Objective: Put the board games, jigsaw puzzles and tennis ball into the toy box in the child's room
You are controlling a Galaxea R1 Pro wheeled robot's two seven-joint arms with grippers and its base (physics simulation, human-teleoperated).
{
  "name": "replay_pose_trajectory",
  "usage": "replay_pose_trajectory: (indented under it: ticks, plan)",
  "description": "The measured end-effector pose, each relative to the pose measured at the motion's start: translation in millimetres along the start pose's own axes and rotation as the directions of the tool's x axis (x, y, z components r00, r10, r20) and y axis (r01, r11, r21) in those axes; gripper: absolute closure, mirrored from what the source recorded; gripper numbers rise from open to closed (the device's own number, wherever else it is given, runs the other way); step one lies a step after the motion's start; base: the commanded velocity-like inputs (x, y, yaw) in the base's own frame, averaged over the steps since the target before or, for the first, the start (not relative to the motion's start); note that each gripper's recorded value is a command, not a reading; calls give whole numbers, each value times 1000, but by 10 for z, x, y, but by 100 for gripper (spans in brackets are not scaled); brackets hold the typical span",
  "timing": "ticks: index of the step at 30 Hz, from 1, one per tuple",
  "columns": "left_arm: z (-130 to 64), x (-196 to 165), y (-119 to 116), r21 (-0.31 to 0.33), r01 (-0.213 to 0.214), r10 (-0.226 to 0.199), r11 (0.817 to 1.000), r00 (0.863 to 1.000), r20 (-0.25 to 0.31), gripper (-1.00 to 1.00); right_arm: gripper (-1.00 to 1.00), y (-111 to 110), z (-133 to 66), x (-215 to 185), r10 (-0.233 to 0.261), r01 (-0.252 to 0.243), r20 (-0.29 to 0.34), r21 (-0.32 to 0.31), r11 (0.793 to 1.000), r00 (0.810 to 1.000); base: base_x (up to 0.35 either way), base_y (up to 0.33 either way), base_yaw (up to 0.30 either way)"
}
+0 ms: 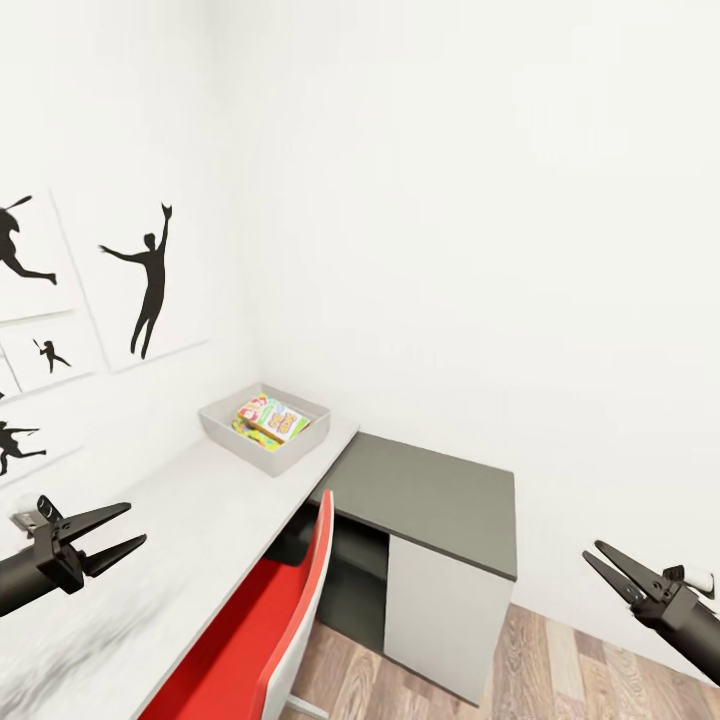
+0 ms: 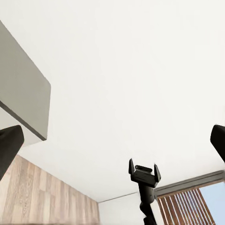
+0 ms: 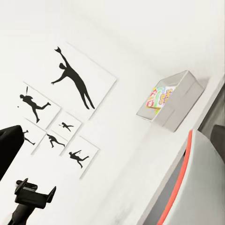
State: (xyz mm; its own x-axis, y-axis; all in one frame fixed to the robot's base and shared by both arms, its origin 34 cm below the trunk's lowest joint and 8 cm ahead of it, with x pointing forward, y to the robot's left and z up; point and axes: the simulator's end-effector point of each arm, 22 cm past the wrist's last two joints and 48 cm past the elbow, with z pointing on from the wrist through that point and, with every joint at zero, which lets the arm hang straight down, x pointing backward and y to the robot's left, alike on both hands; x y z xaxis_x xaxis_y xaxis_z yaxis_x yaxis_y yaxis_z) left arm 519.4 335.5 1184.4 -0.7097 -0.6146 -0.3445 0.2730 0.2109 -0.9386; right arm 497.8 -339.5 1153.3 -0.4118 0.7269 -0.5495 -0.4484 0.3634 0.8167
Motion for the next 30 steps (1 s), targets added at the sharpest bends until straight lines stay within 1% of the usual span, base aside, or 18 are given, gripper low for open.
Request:
replay_pose_trajectory:
  ticks: [21,25,30]
  plan:
    - [-25,1,-106,16,-18,18,1000,1000,5,-100,-100,64,-43,-69,-14,14,18,-9,1000,1000,-35,13,-222]
    - [-29,0,-124,18,-21,21,1000,1000,6,-100,-100,81,-44,-77,-16,16,19,-12,1000,1000,-129,0,-222]
    - [-37,-2,-149,22,-26,26,999,1000,7,-100,-100,93,-52,-88,-18,18,22,-14,1000,1000,-226,0,-222]
